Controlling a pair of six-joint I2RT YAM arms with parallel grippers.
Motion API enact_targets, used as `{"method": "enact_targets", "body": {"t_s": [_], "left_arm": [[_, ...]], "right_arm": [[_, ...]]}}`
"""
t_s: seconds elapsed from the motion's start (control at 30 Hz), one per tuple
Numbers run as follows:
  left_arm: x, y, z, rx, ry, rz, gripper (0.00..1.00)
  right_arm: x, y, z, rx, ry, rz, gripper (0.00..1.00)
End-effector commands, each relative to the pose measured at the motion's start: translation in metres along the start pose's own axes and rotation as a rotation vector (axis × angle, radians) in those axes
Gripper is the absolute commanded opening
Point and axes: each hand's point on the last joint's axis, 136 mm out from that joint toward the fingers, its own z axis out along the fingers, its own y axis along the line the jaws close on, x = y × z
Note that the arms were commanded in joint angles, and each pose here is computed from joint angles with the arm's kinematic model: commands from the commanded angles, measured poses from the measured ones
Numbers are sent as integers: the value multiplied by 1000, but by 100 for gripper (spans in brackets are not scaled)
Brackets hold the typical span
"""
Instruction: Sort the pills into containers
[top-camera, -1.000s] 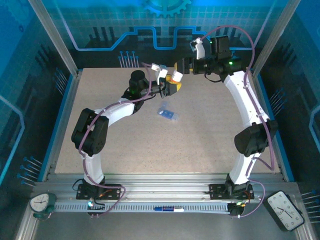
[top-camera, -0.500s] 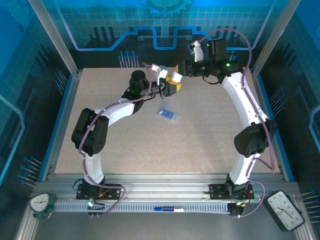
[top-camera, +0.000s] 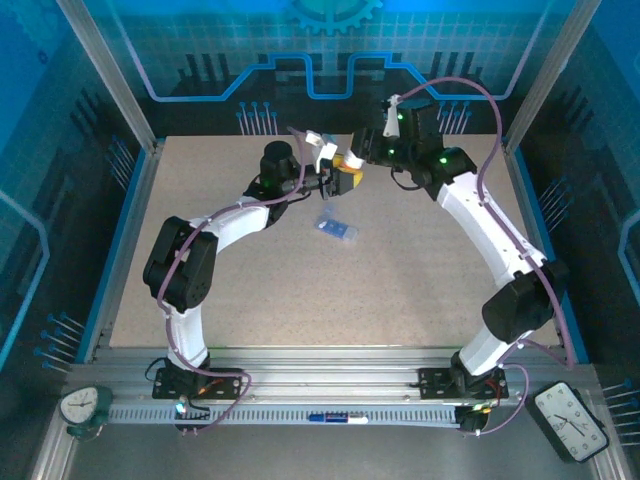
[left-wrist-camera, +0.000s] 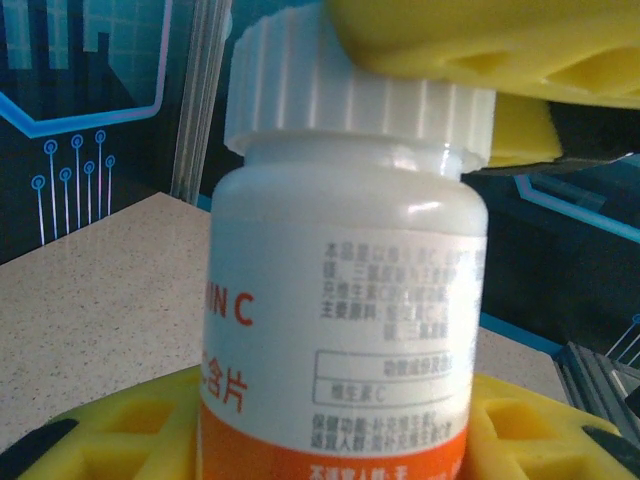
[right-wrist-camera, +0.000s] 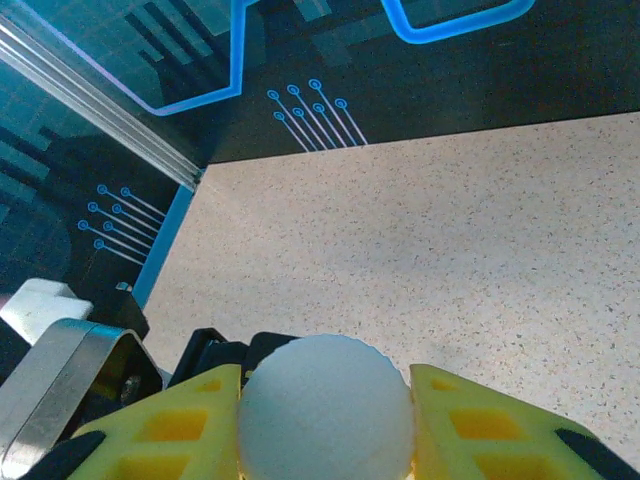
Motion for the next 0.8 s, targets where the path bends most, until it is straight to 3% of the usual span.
{"method": "enact_targets", "body": {"t_s": [0.0, 0.1, 0.2, 0.37, 0.77], "left_arm": [[-52, -16, -3, -6, -119, 117, 0], [-50, -16, -3, -5, -117, 115, 0], [-49, -16, -4, -4, -116, 115, 0], [-46, -19, -4, 11, -110, 106, 0], [-41, -26, -4, 63, -96, 67, 0]], "right_arm": [[30, 17, 6, -74, 152, 10, 49], [14, 21, -1, -161, 151, -10, 67], [0, 24, -8, -253, 141, -52, 76], [-15, 25, -20, -371, 119, -116, 79], [-17, 11, -13, -414, 190, -167, 78]]}}
